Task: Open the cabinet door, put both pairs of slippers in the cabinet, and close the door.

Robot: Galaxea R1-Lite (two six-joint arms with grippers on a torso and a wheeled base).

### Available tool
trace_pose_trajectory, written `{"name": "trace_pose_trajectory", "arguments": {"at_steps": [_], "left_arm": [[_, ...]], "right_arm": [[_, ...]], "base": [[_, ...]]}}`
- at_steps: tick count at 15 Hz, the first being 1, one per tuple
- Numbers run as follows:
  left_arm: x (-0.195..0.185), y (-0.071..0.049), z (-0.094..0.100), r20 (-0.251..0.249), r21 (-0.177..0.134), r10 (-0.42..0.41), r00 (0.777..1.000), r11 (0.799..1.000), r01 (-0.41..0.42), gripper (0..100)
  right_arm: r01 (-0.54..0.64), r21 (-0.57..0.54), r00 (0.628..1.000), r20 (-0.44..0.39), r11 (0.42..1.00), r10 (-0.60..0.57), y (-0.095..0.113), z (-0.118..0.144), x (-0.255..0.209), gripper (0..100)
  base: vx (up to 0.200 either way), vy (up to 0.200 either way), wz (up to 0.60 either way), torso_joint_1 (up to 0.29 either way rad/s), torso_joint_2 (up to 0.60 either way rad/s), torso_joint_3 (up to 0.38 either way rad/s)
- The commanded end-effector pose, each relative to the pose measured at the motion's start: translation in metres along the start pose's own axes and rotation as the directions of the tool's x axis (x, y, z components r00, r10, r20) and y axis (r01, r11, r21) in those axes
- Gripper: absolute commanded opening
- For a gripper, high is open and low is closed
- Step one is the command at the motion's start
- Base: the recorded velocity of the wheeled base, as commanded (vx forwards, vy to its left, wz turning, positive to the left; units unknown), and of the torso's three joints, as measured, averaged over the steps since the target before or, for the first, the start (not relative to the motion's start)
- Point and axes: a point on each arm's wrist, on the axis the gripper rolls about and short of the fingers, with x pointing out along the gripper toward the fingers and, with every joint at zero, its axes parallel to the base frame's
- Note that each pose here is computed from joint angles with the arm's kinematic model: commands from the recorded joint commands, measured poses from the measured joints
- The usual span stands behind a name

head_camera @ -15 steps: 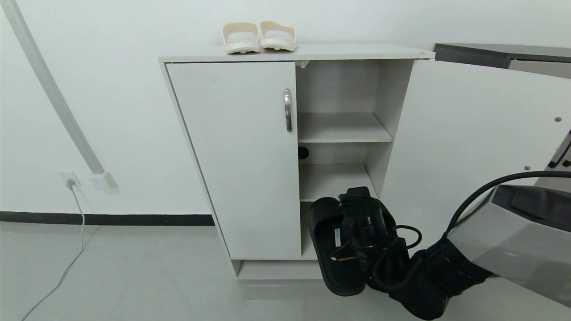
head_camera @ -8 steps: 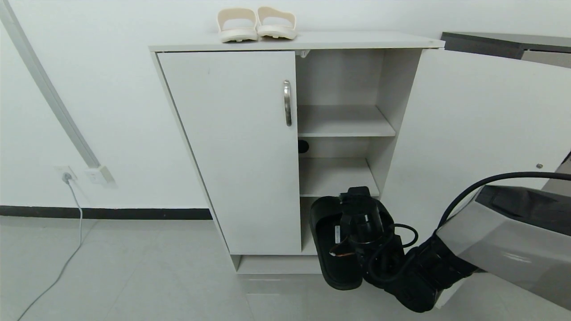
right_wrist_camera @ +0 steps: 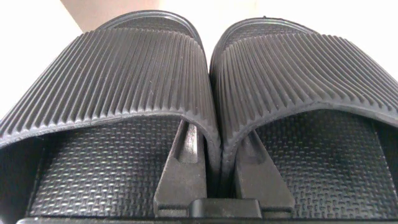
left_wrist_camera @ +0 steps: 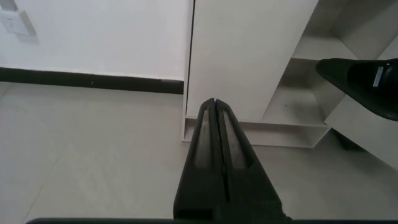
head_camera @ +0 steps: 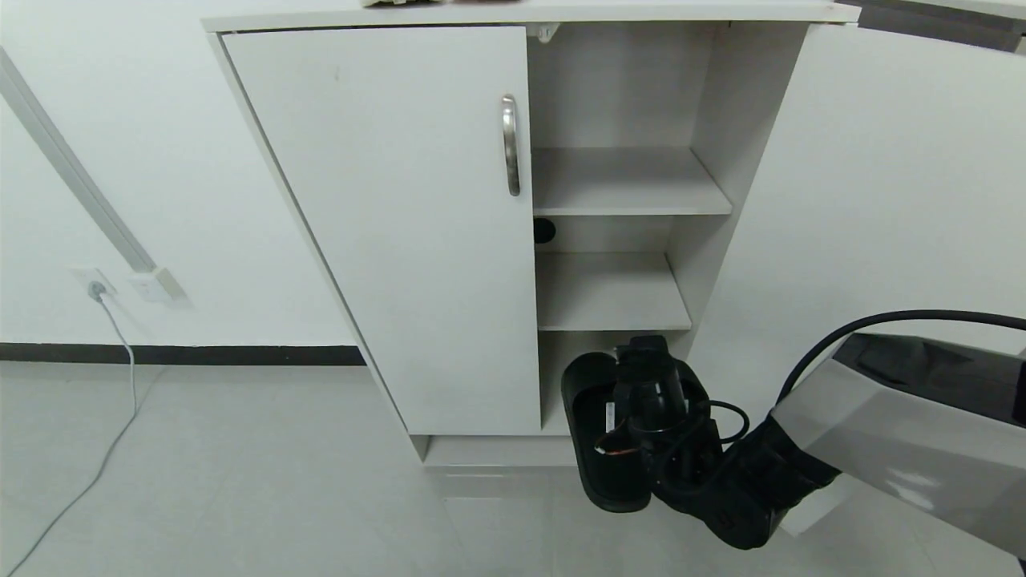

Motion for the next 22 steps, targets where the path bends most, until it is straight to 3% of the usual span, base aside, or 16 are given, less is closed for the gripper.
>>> {"name": "trace_pose_trajectory", "arguments": {"at_steps": [1,9,13,22], "left_arm": [[0.000,0.000,0.000,-0.001,0.000,0.001,1.000,1.000,-0.001,0],[0.000,0.000,0.000,-0.001,-0.003,0.003,1.000,1.000,-0.003,0],[0.000,0.000,0.000,-0.001,-0.003,0.003,1.000,1.000,-0.003,0],[0.000,0.000,0.000,-0.001,-0.003,0.003,1.000,1.000,-0.003,0]], "right_arm": [[0.001,-0.002,1.000,-0.005,1.000,-0.001,0.001,-0.003,0.002,0],[0.024,0.023,0.982,0.189,0.999,-0.028,0.002,0.009,-0.002,0],[0.026,0.012,0.981,0.193,1.000,-0.028,0.002,0.006,-0.001,0],[0.025,0.011,0.981,0.192,1.000,-0.026,0.002,0.005,0.000,0]], "base": [[0.000,0.000,0.00,0.002,0.00,-0.203],[0.000,0.000,0.00,0.001,0.00,-0.032],[0.000,0.000,0.00,0.000,0.00,0.000],[0.200,0.000,0.00,0.002,0.00,0.002]]}}
